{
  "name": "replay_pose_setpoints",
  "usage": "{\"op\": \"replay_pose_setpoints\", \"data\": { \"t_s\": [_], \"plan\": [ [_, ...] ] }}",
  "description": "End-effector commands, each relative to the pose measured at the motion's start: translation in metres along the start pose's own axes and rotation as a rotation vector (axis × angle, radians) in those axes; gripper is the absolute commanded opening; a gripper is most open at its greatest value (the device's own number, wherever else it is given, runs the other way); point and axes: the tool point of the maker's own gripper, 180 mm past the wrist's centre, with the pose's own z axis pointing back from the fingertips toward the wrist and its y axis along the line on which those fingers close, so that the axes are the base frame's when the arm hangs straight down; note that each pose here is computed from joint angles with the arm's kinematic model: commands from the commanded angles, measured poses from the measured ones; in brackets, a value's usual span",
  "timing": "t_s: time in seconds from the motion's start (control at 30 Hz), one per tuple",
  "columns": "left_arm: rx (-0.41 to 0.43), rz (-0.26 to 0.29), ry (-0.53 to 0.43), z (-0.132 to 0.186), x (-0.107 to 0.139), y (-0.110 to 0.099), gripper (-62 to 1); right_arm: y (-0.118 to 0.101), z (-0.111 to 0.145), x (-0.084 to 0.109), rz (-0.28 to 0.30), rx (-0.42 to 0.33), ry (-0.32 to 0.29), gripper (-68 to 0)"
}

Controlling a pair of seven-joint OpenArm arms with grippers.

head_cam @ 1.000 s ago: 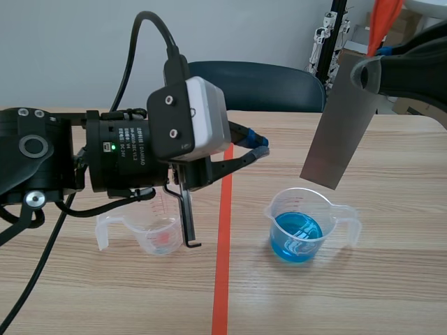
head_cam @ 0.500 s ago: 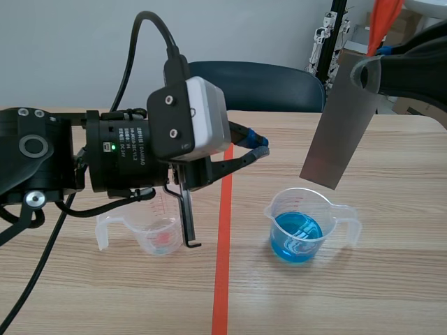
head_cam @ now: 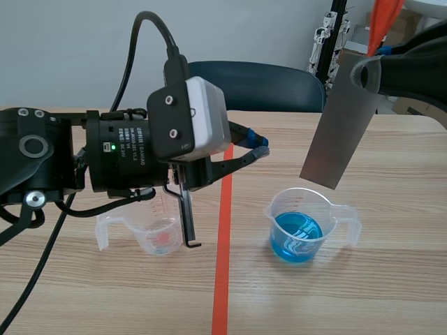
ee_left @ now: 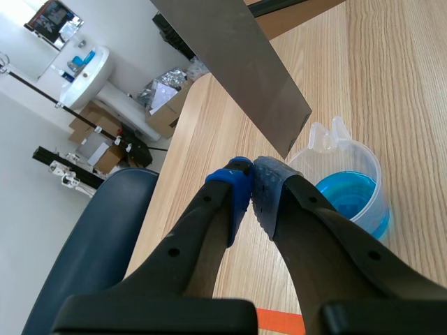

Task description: Do the redox reaction experiment. move the plate over the left beaker

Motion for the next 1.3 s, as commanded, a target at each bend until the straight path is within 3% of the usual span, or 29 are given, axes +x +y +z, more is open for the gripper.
{"op": "replay_pose_setpoints", "data": {
  "t_s": [0.0, 0.67, 1.1, 1.27],
  "plan": [
    [0.018, -0.008, -0.031, -0.001, 0.009, 0.007, -56.9, -0.004, 0.000, 0.018, 0.029, -0.009, -0.047, -67.1],
    [0.022, -0.004, -0.016, 0.003, 0.005, 0.005, -56.9, -0.003, -0.005, 0.016, 0.055, -0.003, -0.047, -67.1],
    [0.114, 0.124, -0.011, 0.051, -0.014, -0.010, -56.9, -0.002, -0.008, 0.020, 0.062, 0.001, -0.061, -67.1],
    [0.162, 0.186, 0.049, 0.074, -0.030, -0.020, -56.9, -0.004, -0.015, 0.025, 0.089, 0.005, -0.052, -67.1]
  ]
}}
